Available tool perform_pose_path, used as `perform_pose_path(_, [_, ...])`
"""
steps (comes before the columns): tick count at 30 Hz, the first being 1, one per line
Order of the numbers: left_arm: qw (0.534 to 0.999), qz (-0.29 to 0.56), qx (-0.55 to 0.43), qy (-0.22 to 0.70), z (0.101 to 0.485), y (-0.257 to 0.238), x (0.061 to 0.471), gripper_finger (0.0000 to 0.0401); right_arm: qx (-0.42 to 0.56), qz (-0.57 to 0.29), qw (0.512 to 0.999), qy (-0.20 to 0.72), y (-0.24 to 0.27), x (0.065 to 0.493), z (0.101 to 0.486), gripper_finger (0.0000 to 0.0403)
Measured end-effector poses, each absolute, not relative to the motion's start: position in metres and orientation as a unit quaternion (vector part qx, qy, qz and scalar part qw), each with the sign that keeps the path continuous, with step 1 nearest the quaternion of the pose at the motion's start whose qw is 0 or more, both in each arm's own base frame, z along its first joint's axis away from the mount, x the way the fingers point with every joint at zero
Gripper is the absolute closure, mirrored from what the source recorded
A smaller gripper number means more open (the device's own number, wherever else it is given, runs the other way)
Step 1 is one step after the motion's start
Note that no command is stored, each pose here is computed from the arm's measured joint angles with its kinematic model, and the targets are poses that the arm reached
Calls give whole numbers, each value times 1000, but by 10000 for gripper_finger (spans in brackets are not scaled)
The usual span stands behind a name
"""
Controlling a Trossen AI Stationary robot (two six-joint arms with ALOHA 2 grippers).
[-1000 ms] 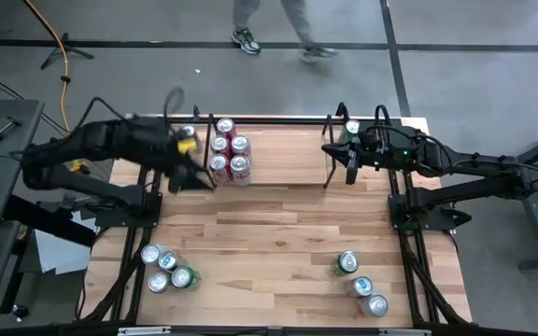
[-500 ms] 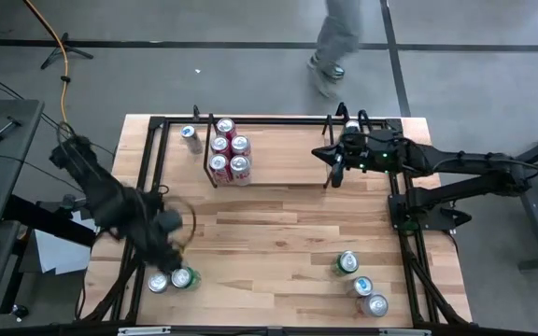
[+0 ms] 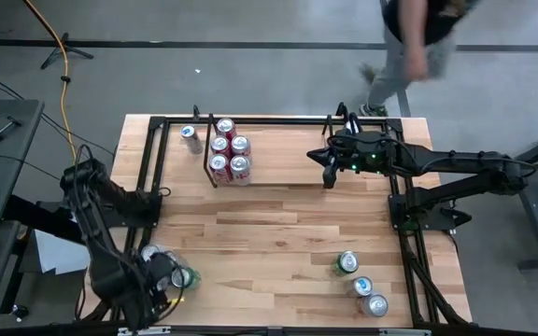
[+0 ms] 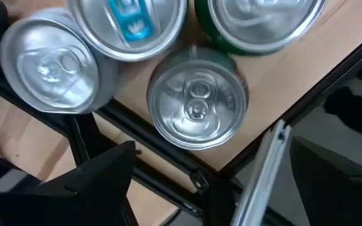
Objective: Place canned beverage on shelf
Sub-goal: Put the silver soda can on the shelf aligned with the other silver soda cans
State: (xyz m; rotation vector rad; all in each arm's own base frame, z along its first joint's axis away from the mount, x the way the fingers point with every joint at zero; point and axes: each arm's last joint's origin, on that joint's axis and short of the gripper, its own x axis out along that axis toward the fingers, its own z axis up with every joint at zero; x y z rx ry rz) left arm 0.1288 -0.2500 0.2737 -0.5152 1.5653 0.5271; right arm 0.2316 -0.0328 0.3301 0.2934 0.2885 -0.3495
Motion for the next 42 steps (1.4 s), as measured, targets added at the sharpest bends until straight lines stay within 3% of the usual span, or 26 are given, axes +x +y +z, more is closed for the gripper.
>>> perform_pose_path(9, [679, 255, -181, 665, 252, -264, 130, 62, 146, -173, 964, 142, -33, 232, 330, 402])
perform_pose_path(19, [677, 272, -166, 664, 232, -268, 134, 70, 147, -173, 964, 142, -33, 232, 330, 402])
perform_pose_path(23, [675, 277, -167, 663, 231, -268, 134, 110, 147, -173, 964, 142, -33, 232, 330, 402])
perform_pose_path(30, [672, 276, -182, 663, 236, -265, 134, 245, 146, -173, 964, 142, -33, 232, 330, 402])
perform_pose_path(36, [664, 191, -208, 692, 271, -249, 128, 249, 143, -172, 964, 143, -33, 232, 330, 402])
perform_pose_path(42, [684, 64, -320, 652, 346, -207, 121, 248, 143, -172, 964, 143, -33, 232, 330, 402])
